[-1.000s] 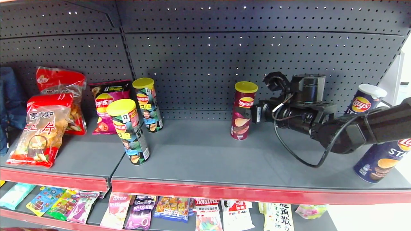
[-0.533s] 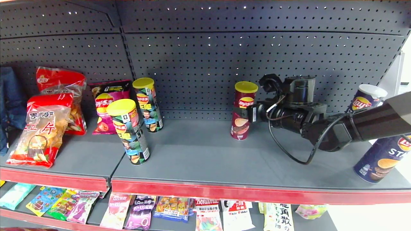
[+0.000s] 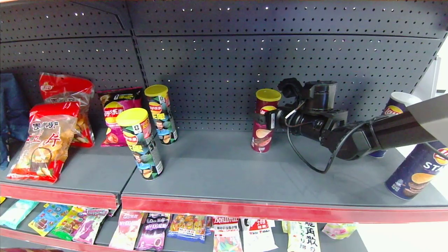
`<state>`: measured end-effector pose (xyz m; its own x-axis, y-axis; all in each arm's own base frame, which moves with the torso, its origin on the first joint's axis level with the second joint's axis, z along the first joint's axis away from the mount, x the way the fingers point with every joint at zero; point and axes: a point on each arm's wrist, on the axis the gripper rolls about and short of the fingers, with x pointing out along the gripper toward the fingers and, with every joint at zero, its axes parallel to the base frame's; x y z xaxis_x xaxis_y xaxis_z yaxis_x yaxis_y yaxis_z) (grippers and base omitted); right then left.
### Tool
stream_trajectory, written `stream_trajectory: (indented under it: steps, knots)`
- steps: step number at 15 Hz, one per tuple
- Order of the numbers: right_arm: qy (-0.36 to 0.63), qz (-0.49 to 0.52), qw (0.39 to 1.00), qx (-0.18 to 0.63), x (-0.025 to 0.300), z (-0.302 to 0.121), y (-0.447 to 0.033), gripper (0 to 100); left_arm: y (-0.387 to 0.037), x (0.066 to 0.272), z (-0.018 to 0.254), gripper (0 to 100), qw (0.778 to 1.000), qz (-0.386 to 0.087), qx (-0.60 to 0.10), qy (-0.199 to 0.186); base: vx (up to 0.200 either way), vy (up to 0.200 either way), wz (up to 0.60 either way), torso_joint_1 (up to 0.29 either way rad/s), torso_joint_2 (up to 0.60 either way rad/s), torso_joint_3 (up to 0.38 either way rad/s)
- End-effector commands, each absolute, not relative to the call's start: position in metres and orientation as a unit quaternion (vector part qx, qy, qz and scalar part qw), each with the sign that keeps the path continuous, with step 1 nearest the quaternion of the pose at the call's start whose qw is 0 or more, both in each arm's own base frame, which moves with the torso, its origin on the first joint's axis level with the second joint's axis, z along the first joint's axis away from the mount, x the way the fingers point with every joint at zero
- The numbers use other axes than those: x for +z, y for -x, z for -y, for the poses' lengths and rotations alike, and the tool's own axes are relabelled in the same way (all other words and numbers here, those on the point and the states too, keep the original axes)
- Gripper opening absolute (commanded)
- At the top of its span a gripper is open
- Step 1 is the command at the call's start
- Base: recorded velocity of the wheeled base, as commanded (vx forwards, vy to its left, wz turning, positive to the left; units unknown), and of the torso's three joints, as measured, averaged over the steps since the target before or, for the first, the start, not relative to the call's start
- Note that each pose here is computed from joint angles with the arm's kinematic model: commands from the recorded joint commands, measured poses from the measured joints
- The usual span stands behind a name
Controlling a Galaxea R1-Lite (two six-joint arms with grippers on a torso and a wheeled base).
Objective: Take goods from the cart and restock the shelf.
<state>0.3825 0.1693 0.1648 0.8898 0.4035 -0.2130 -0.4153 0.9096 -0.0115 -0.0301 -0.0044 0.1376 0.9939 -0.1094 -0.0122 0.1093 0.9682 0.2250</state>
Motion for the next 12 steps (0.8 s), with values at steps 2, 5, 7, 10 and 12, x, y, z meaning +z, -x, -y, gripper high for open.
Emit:
stream_trajectory:
  steps: [2,5,7,10,12]
  knots:
    - [0.028,-0.104,0.971,0.211,0.1615,-0.1712,-0.3871,100,0.0297,0.1373,0.0044,0,0.992,-0.001,-0.055,-0.113,0.000,0.000,0.00,0.000,0.00,0.000]
    - [0.028,-0.100,0.972,0.210,0.1607,-0.1731,-0.3917,100,0.0294,0.1365,0.0044,0,0.992,-0.003,-0.055,-0.113,0.000,0.000,0.00,0.000,0.00,0.000]
    - [0.029,-0.104,0.972,0.210,0.1577,-0.1734,-0.3925,100,0.0294,0.1365,0.0044,0,0.992,-0.003,-0.055,-0.113,0.000,0.000,0.00,0.000,0.00,0.000]
    - [0.029,-0.103,0.972,0.207,0.1530,-0.1745,-0.3952,0,0.0294,0.1365,0.0044,0,0.992,-0.003,-0.055,-0.113,0.000,0.000,0.00,0.000,0.00,0.000]
    - [0.028,-0.094,0.973,0.207,0.1528,-0.1752,-0.3953,0,0.0291,0.1356,0.0044,0,0.992,-0.004,-0.055,-0.113,0.000,0.000,0.00,0.000,0.00,0.000]
